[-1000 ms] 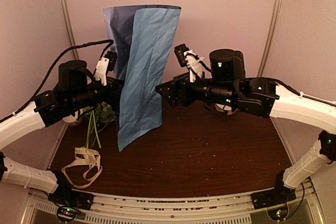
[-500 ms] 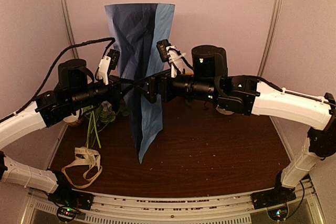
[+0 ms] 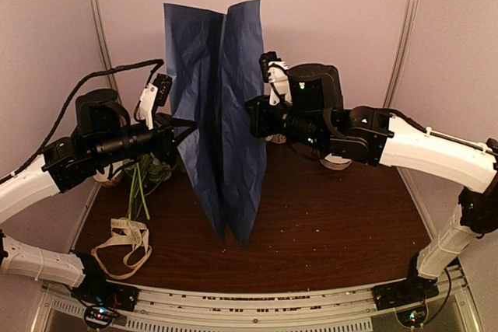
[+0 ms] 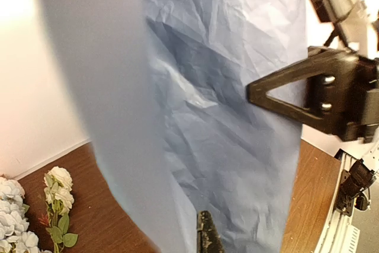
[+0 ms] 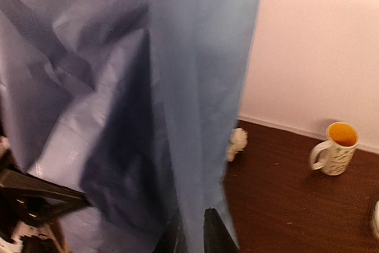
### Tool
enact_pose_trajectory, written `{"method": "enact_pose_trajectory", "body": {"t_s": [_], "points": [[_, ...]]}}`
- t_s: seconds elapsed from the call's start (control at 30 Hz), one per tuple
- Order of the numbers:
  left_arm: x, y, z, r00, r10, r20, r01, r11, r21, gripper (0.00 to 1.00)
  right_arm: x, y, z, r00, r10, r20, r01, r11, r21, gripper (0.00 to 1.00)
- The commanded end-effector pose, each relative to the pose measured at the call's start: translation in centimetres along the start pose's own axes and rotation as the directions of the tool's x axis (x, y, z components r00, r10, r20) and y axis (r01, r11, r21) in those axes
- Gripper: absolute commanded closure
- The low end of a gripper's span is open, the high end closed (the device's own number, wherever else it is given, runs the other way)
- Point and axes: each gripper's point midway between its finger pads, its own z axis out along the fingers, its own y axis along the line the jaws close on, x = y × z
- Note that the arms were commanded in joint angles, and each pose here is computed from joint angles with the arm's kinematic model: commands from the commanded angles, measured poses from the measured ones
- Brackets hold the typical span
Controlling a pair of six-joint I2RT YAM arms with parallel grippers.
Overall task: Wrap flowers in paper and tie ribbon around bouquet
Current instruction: Unfold the folded wrapping paper at the center of the board.
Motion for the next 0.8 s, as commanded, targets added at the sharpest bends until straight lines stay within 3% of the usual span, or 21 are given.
{"method": "enact_pose_trajectory", "body": {"t_s": [0.0, 0.2, 0.4, 0.6, 0.77], "points": [[-1.2, -0.1, -1.6, 1.000, 0.019, 0.009, -0.019, 1.000, -0.012, 1.00, -1.3, -5.3, -1.9, 0.999, 0.020, 0.030, -0.025, 0.986, 0.165, 1.00], [-0.5, 0.6, -3.2, 0.990, 0.029, -0.136, -0.038, 0.998, -0.059, 1.00, -1.4, -9.3, -4.4, 0.998, 0.051, -0.026, -0.047, 0.991, 0.125, 1.00], [-0.8, 4.2, -5.8, 0.966, 0.020, -0.256, -0.085, 0.966, -0.245, 1.00, 1.5, -13.5, -8.1, 0.967, 0.121, -0.226, -0.091, 0.986, 0.140, 1.00], [-2.9, 4.4, -7.5, 0.956, 0.037, -0.290, -0.116, 0.959, -0.260, 1.00, 4.0, -12.7, -11.9, 0.898, 0.107, -0.428, -0.079, 0.993, 0.083, 1.00], [-3.3, 4.4, -8.5, 0.938, 0.050, -0.344, -0.146, 0.955, -0.258, 1.00, 6.1, -11.9, -14.4, 0.838, 0.138, -0.527, -0.126, 0.990, 0.057, 1.00]]}}
